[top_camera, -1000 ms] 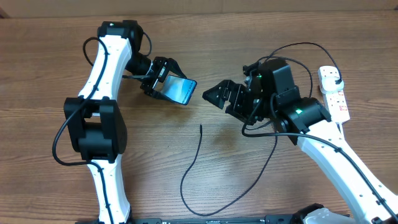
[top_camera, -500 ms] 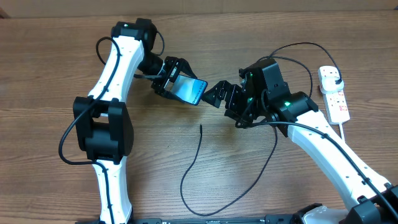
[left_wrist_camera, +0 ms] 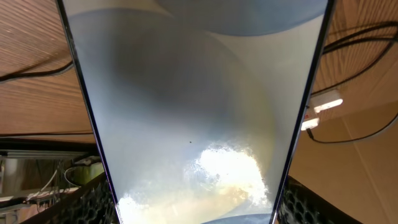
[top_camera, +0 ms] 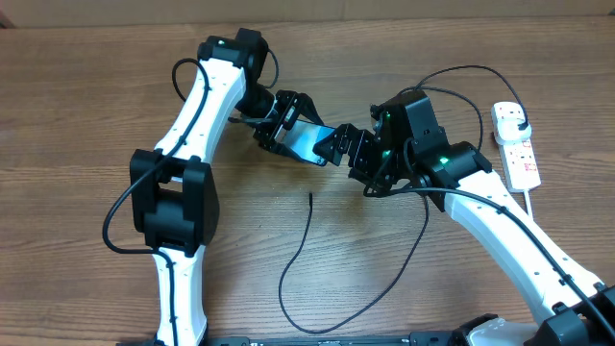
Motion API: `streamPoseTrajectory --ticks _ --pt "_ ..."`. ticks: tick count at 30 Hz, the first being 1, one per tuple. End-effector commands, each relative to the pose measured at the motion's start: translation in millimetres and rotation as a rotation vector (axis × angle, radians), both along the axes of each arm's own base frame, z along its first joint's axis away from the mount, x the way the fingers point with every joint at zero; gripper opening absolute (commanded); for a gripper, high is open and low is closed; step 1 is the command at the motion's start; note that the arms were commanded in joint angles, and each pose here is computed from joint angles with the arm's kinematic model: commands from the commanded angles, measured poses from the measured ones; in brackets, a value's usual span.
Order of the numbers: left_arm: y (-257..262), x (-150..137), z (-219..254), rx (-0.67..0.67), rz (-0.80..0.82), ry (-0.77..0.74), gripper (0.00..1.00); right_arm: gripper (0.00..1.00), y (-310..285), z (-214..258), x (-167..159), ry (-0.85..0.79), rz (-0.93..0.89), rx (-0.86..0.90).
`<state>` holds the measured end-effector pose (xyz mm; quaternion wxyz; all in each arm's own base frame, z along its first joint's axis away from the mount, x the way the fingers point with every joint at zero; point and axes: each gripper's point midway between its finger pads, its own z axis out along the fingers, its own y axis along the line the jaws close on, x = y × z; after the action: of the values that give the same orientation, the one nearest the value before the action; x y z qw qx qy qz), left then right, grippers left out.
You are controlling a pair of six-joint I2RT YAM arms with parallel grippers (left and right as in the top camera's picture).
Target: Plug charger to phone and switch on socket
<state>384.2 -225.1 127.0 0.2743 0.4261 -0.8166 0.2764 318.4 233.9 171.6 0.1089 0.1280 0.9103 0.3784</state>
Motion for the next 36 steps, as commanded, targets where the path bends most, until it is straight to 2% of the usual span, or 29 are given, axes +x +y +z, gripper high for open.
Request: streamPoseTrajectory --ticks 1,7,9,36 --pt "-11 2 9 -0.031 0.006 0.002 0.04 0.90 -1 6 7 -0.035 -0.017 -0.015" --pt "-17 -2 9 -0.033 -0.008 0.003 0.04 0.65 -1 6 8 -0.037 -0.019 -0.017" --pt "-19 -3 9 -0.036 -0.011 0.004 0.04 0.61 -2 6 8 -0.037 -0.020 -0.019" --pt "-55 -16 20 -0.120 -0.066 0.007 0.04 0.44 -14 -1 17 -0.066 -0.080 -0.093"
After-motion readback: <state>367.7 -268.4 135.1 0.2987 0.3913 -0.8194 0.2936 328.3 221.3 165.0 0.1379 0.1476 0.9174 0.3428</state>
